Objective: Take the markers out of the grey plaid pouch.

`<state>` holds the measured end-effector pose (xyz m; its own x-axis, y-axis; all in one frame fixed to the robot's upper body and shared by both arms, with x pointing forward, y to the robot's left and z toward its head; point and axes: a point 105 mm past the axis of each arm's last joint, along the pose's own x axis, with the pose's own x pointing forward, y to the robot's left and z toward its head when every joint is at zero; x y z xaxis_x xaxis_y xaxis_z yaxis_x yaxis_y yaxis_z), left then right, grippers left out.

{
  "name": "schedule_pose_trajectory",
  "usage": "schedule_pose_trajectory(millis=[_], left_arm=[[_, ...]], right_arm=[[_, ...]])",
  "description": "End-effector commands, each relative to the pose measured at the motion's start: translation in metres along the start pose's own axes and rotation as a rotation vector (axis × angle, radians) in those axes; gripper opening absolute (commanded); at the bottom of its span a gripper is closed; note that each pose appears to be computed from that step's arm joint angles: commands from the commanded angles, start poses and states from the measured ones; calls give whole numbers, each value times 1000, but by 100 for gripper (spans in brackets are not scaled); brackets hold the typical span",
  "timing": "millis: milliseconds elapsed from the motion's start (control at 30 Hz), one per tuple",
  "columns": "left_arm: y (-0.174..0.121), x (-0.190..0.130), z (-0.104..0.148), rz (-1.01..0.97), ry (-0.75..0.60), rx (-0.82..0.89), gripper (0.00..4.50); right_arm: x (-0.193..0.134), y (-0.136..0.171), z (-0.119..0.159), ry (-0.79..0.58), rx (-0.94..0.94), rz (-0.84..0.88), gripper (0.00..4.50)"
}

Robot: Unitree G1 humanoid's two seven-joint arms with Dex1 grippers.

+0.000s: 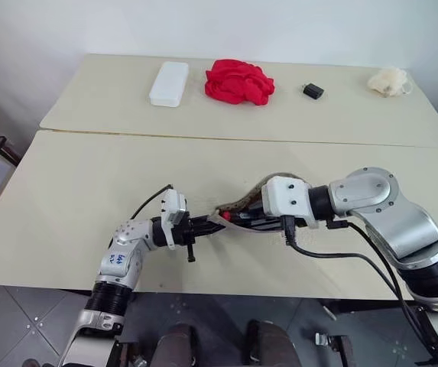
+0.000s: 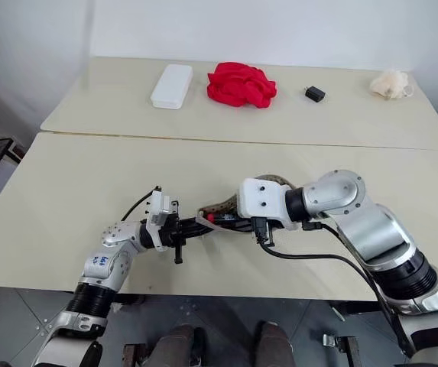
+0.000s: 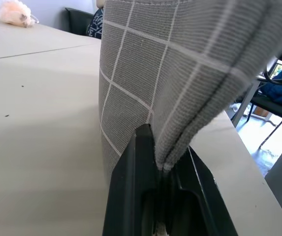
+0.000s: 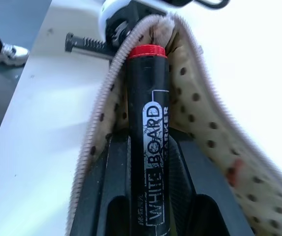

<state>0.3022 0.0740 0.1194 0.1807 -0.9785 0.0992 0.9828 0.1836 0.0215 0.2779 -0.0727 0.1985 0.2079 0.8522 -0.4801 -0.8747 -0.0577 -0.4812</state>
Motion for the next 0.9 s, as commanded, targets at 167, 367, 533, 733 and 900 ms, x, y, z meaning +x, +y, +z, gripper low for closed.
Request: schedule_pose_trajectory(millis=[167, 367, 533, 733, 900], left_arm=[[-10, -1, 8, -38, -17, 23, 0], [-16, -9, 10, -80, 4, 10, 0], [-15, -9, 14, -90, 6, 59, 0], [-20, -3, 13, -161, 15, 118, 0], [-29, 5, 9, -255, 22, 100, 0]], right_arm=[[-36, -12, 27, -300, 121, -116, 63], [-79, -10, 61, -554, 322, -115, 63], [-121, -20, 47, -551, 524, -239, 63], [-171, 1, -72, -124, 742, -505, 63], [-187, 33, -140, 190, 809, -600, 63]])
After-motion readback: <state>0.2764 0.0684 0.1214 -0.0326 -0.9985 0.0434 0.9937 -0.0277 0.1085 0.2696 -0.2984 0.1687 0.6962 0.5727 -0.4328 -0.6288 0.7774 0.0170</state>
